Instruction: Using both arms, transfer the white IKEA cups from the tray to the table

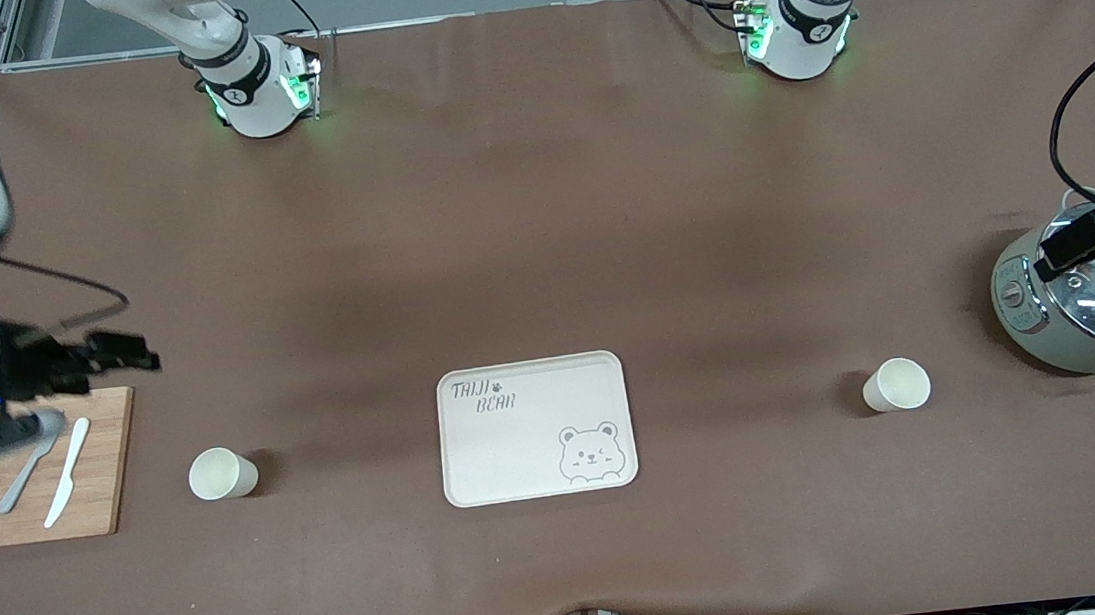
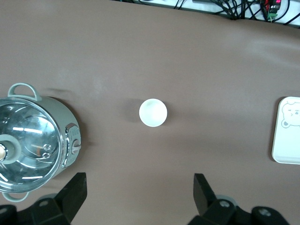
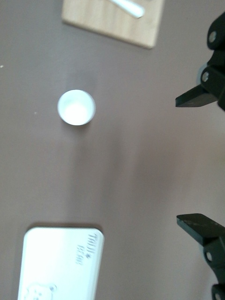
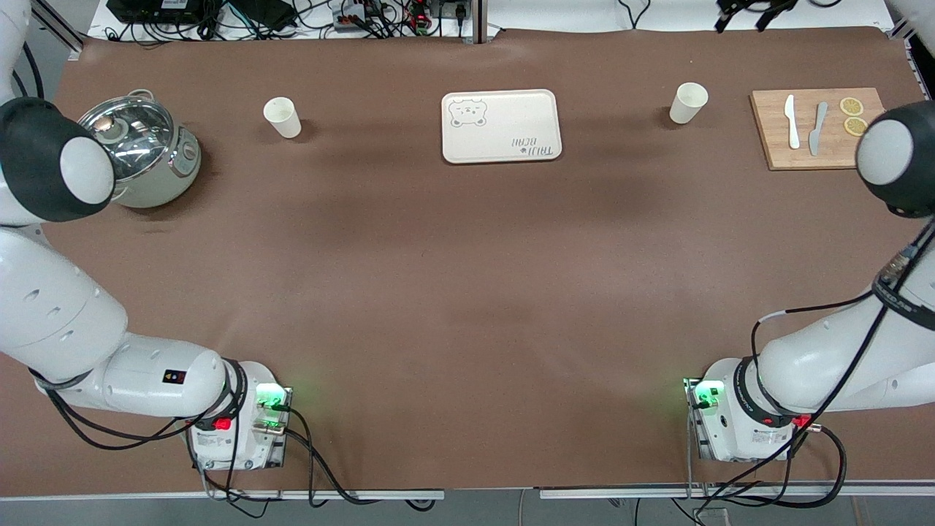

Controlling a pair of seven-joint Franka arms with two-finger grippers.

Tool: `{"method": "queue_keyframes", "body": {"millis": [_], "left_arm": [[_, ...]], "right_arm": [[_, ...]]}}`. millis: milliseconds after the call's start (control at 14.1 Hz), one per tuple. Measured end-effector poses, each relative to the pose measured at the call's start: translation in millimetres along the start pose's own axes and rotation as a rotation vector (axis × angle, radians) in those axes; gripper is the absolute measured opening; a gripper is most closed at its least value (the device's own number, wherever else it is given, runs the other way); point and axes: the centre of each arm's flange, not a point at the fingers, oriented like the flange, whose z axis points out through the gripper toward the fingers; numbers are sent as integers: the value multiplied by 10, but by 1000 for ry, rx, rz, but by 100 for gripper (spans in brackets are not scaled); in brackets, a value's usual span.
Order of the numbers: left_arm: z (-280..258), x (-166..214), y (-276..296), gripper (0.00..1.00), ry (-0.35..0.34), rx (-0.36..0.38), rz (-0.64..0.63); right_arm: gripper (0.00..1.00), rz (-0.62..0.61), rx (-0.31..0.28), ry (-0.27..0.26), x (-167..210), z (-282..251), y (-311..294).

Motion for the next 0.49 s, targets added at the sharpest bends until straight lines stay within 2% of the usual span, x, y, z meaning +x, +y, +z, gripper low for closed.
{"method": "queue_keyframes", "body": {"millis": [212, 495], "left_arm": [[-239, -140, -26, 100, 5, -8, 0], [-349, -297, -45, 100, 3, -1, 6]], "right_arm": [[100, 9, -7, 10, -560, -632, -110], [100, 58, -35, 25, -1085, -1065, -216]]}}
